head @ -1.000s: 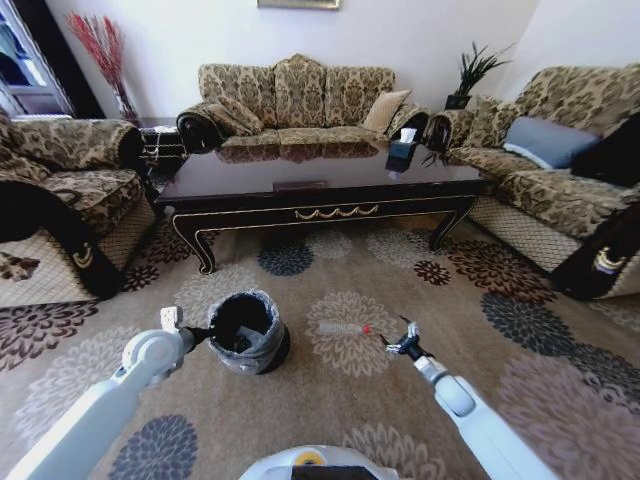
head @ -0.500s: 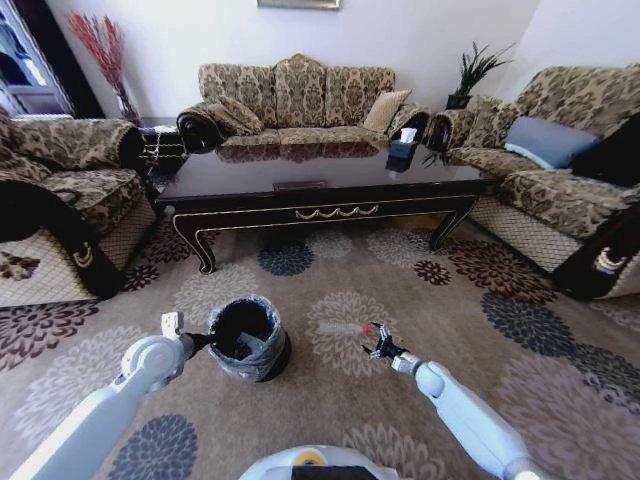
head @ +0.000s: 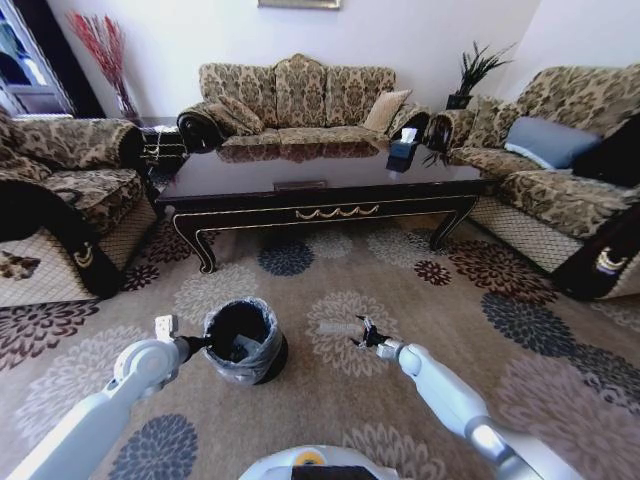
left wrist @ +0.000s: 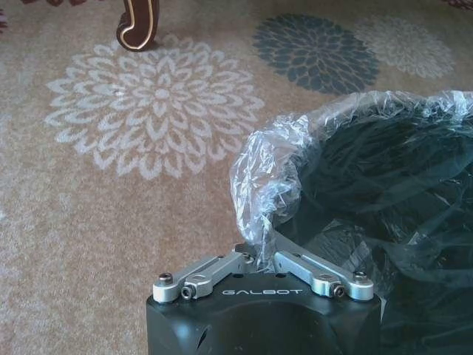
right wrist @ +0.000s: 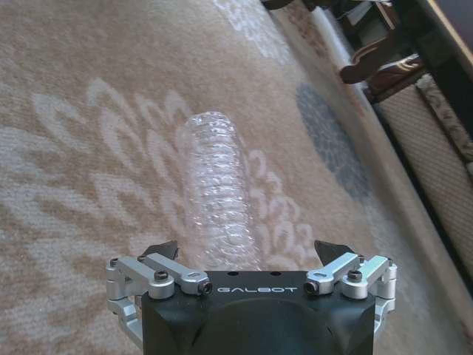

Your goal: Move to the front of the table and pick up the trash from the floor, then place it into the trash bin.

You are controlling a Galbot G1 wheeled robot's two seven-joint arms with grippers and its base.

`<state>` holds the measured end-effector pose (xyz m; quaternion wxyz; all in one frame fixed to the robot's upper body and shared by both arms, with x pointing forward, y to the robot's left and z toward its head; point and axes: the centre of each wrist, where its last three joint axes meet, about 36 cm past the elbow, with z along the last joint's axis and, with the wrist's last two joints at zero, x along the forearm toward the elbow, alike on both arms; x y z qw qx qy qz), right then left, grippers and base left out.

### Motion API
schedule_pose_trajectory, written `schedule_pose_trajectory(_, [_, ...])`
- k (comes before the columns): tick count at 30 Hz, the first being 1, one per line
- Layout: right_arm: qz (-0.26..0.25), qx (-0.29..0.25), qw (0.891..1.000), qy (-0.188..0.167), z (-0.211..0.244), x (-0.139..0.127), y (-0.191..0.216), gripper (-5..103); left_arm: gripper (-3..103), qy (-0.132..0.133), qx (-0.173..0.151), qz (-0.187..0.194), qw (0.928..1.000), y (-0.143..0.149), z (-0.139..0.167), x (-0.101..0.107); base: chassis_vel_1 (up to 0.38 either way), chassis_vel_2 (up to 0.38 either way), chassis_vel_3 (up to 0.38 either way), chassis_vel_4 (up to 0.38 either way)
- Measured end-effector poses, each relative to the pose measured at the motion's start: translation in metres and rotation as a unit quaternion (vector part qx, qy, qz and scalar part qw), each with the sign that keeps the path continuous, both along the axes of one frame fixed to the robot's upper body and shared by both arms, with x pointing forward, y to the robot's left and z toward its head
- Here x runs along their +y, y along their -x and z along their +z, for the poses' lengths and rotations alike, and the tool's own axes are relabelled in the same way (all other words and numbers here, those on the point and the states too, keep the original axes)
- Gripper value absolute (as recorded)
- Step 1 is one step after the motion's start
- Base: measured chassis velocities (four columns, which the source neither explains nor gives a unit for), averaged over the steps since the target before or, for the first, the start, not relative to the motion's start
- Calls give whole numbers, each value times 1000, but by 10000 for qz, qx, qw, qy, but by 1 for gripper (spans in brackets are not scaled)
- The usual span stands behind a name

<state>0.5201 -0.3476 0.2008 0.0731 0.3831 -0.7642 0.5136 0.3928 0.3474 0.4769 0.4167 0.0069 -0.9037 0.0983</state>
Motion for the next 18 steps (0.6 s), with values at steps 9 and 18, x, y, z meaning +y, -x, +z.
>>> schedule_pose_trajectory(9, [90,342,9994,47,-11,17,-16,100,0,80,-85,-21,9999,-4,5,1,0,0,0,0])
schedule_pose_trajectory(18, [-24,539,9984,143,-12,10,-34,78,0,181,-140,-105,9997,-13,6,2,0,0,0,0])
